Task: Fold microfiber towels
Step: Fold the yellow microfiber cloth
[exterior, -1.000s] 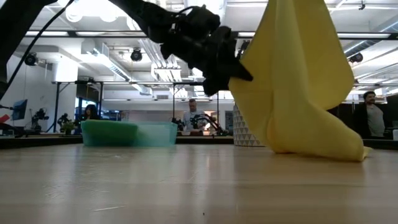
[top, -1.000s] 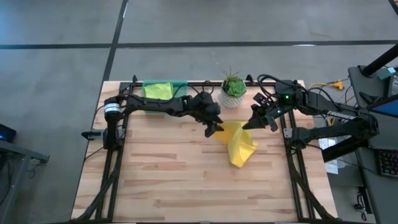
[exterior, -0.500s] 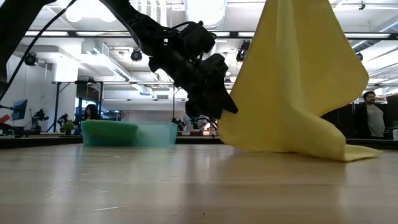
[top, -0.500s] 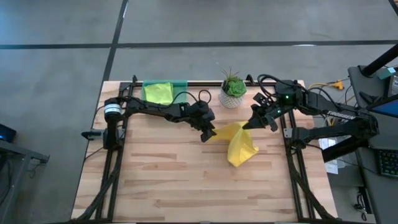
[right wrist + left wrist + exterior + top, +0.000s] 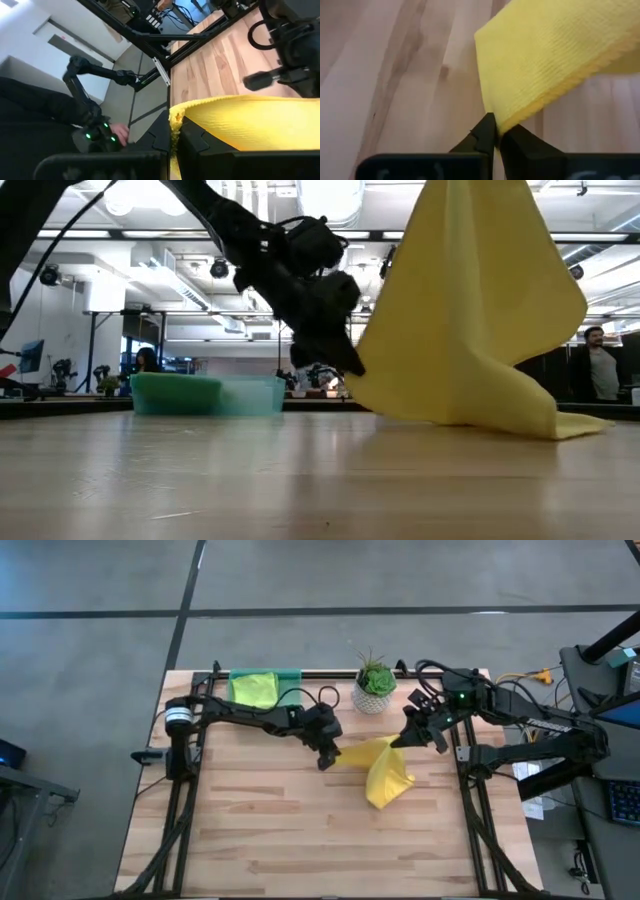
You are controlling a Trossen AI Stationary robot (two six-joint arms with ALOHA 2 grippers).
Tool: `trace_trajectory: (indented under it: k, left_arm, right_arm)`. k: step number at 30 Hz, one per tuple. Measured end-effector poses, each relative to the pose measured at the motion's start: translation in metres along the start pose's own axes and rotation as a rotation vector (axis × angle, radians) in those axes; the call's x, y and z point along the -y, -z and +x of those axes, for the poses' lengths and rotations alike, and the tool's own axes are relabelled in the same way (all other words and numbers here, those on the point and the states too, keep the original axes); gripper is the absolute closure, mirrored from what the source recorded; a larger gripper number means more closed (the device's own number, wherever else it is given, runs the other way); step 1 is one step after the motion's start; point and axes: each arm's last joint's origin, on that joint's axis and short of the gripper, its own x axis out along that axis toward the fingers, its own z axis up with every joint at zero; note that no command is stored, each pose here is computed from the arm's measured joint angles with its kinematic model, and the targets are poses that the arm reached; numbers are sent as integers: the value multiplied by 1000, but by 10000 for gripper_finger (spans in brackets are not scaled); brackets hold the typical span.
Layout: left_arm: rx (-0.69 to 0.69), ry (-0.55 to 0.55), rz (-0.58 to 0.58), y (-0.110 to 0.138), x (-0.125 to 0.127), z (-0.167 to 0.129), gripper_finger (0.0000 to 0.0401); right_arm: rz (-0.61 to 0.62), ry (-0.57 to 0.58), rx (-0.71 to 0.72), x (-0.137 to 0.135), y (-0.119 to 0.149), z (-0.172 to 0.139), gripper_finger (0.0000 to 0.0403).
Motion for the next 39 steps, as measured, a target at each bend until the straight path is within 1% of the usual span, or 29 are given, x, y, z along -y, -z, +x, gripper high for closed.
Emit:
trace_trajectory:
  k: [3,5,8,11,14,18,22,24,26,28,30,32,33,35,37,39]
  left_arm:
    - [-66,-37,51,-2,1,-23,400]
    - [-114,-79,90,-2,3,-44,400]
    - [-143,-115,144,-4,10,-80,401]
    - [-105,-163,168,-8,22,-118,401]
    - [-32,-173,179,-11,34,-152,401]
    - [26,-156,113,-9,50,-182,401]
    - [-16,-103,69,2,72,-192,401]
    - [-61,-29,70,9,89,-191,401]
    - [-108,87,68,17,109,-189,401]
    - [-166,241,59,25,133,-188,401]
    - [-226,392,25,32,157,-189,401]
    - [-245,473,3,36,179,-192,401]
    - [-240,482,7,37,187,-195,401]
    - [-198,428,28,39,195,-200,401]
    - [-153,315,46,42,193,-199,401]
    - [-122,181,74,45,186,-193,401]
  right_arm:
    - [-52,25,13,-1,1,-3,394]
    - [-76,77,30,0,3,-6,394]
    - [-114,168,59,1,7,-12,394]
    - [-146,254,88,1,10,-18,394]
    - [-158,313,112,1,11,-21,394]
    - [-139,337,79,2,16,-20,394]
    - [-115,310,-6,-1,26,-12,394]
    - [-94,292,-41,-6,33,-5,394]
    - [-69,267,-87,-14,43,1,394]
    - [-28,224,-137,-25,55,8,394]
    - [22,175,-196,-39,69,14,394]
    - [69,144,-247,-53,84,18,394]
    - [85,142,-262,-59,91,20,394]
    - [75,170,-271,-66,104,22,394]
    - [31,242,-255,-67,114,23,394]
    - [-1,345,-245,-57,122,24,394]
